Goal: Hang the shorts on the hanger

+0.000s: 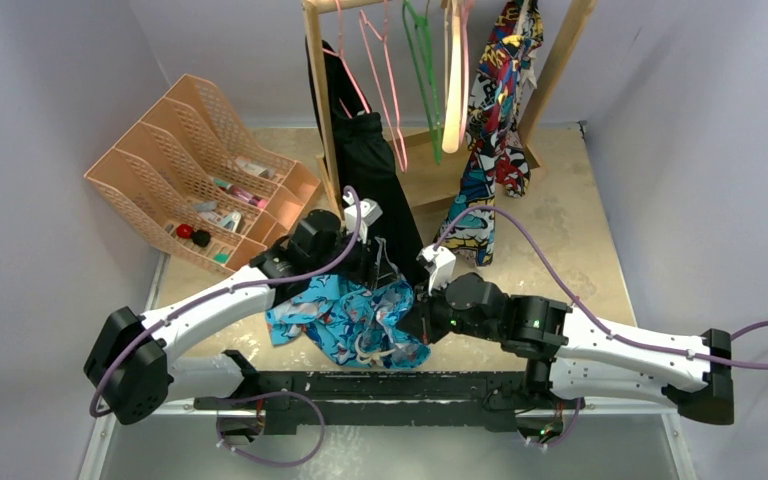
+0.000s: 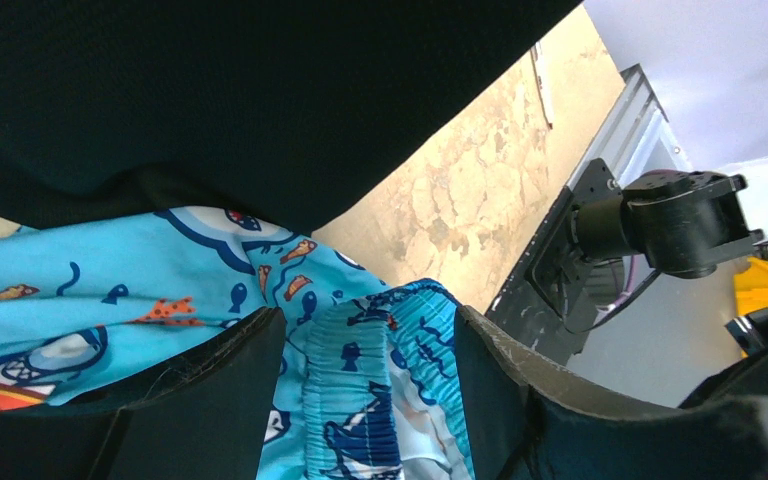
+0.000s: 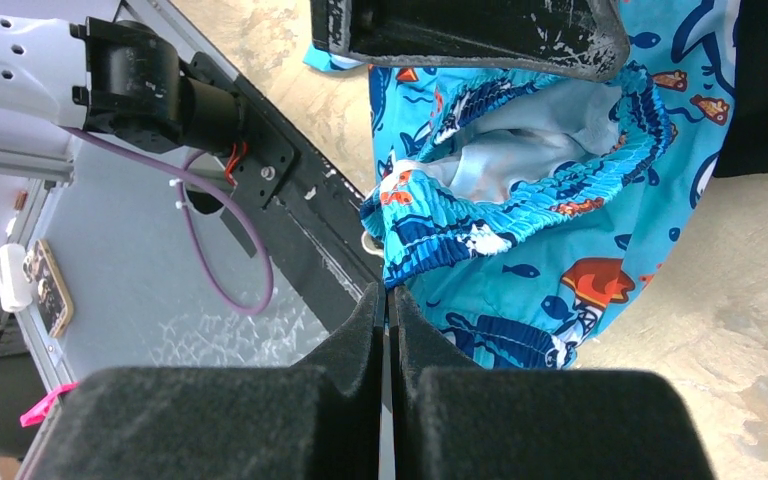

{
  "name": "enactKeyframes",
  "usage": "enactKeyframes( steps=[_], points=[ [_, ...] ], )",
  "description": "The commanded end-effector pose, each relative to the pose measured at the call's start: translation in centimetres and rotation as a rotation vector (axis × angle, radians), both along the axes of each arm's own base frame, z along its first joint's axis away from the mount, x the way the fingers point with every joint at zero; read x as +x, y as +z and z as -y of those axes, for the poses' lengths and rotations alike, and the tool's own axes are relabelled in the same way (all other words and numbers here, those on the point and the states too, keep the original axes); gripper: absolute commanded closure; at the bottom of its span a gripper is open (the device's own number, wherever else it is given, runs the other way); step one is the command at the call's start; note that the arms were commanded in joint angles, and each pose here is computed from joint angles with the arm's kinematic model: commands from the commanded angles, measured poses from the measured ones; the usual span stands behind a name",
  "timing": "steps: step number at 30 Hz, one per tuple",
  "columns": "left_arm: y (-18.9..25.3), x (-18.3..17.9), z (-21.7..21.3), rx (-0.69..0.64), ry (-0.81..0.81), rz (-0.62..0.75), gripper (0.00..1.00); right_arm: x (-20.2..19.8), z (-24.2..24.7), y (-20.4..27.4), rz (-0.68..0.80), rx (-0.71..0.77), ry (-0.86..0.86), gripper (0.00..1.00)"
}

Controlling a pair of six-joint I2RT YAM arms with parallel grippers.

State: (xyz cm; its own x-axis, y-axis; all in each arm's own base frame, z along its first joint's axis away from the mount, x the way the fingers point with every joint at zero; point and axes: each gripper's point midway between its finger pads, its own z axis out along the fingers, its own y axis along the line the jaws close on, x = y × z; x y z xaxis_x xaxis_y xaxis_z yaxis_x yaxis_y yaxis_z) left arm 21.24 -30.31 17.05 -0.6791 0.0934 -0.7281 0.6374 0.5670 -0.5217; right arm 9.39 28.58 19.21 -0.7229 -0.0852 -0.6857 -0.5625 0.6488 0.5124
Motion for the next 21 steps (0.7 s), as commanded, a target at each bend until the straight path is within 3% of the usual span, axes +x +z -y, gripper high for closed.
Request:
enactKeyframes(
  steps=[1, 17, 19, 21],
  points=[
    [-1.0, 0.1, -0.2, 0.035, -0.03, 0.068, 0.39, -0.1, -0.4, 0.9, -0.001, 0.056, 0.001, 1.0],
    [-4.1, -0.7, 0.3, 0.157, -0.094, 0.114, 0.42, 0.1, -0.5, 1.1, -0.002, 0.053, -0.012, 1.0],
    [-3.6, -0.2, 0.2, 0.159, -0.073, 0.135, 0.47, 0.1, -0.3, 1.1, -0.003, 0.055, -0.016, 1.0],
    [-2.7, 0.5, 0.0, 0.159, -0.04, 0.167, 0.66, 0.1, -0.1, 0.8, -0.01, 0.05, -0.025, 1.0]
  ],
)
